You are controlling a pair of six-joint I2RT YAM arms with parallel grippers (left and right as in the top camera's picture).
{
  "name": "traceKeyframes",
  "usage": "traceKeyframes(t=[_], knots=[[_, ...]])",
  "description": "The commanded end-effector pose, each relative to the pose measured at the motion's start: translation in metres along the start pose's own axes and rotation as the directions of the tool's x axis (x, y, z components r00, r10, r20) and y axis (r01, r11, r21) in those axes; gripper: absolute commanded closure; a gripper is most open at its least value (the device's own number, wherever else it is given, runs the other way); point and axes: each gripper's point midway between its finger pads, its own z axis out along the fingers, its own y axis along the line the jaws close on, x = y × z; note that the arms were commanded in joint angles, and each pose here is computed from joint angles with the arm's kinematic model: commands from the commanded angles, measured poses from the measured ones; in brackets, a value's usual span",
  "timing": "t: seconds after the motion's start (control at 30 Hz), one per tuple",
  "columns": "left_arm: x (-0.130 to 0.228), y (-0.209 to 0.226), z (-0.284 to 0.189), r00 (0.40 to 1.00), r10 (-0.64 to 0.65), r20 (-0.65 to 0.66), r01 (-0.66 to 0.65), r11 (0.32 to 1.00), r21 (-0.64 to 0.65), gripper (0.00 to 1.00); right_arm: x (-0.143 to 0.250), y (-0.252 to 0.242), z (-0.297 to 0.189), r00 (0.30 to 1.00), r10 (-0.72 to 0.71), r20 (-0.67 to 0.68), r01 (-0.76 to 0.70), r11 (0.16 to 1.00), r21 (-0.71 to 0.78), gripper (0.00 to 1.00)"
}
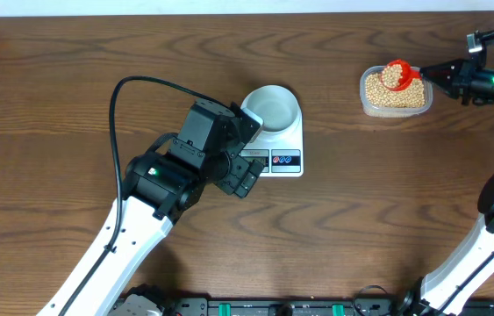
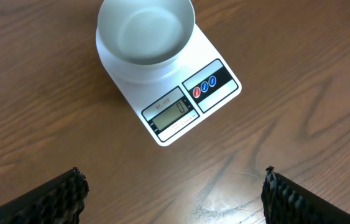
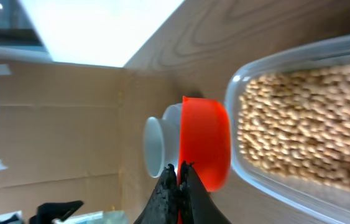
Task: Scoop item into bowl and weigh 50g on scale
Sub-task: 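Lift the filled red scoop out of the tub with the right gripper, then carry the filled scoop left over the white bowl on the scale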
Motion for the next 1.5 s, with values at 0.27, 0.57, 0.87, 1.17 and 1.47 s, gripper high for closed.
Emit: traceKeyframes(t=[0.27, 0.57, 0.87, 1.17, 1.47], knots=[[-0.002, -0.001, 0.0, 1.0, 0.016, 0.003, -0.016, 1.0, 0.011, 0.08, 0.015, 0.03, 0.034, 0.997, -0.021, -0.077, 0.008, 0.986, -0.169, 0.99], [-0.002, -0.001, 0.0, 1.0, 0.016, 0.003, -0.016, 1.0, 0.011, 0.08, 0.038, 0.052, 0.076, 0.982, -0.075, -0.171, 0.04, 0.979, -0.2, 0.99], [-0.002, -0.001, 0.0, 1.0, 0.016, 0.003, -0.016, 1.0, 0.011, 0.08, 0.061, 0.076, 0.12, 0.95, -0.204, -0.238, 0.142, 0.957, -0.253, 0.99], [-0.002, -0.001, 0.0, 1.0, 0.016, 0.003, -0.016, 1.0, 0.011, 0.08, 0.082, 0.082, 0.162, 0.903, -0.317, -0.289, 0.261, 0.94, -0.218, 0.99], [-0.002, -0.001, 0.0, 1.0, 0.016, 0.003, -0.016, 1.0, 0.011, 0.08, 0.099, 0.077, 0.197, 0.854, -0.401, -0.331, 0.378, 0.916, -0.133, 0.99]])
